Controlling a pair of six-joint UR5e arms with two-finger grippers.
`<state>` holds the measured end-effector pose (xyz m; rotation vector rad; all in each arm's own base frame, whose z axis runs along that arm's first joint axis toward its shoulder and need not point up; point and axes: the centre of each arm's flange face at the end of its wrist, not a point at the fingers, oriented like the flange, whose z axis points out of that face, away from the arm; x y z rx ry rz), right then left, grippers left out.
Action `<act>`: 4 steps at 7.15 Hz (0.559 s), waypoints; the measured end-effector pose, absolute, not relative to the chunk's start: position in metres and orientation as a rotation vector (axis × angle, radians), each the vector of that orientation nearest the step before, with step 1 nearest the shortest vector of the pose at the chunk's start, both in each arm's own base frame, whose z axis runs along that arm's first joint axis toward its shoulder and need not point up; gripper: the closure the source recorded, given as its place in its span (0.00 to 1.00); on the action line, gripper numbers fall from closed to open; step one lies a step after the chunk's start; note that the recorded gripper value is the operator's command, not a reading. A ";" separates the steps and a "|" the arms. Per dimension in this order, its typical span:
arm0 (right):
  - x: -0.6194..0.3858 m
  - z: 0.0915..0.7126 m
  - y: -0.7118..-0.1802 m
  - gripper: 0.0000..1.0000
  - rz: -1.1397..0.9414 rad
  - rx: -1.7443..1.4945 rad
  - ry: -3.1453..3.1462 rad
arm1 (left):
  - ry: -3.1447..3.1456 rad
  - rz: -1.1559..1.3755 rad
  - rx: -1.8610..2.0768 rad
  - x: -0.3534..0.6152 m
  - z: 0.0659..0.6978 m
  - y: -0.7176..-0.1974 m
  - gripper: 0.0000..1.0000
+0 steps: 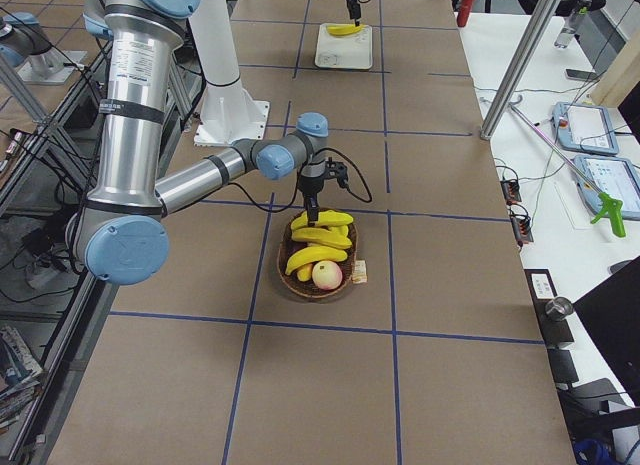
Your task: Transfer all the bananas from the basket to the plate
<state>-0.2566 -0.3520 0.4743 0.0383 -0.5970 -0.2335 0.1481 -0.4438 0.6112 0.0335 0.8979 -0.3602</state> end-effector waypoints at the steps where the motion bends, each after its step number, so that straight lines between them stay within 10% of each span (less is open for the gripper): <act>1: -0.258 0.477 -0.353 0.38 -0.233 0.034 -0.593 | 0.897 -0.361 0.032 0.148 0.612 -0.444 0.00; 4: -0.259 0.479 -0.354 0.73 -0.232 0.031 -0.590 | 0.896 -0.361 0.031 0.148 0.613 -0.444 0.00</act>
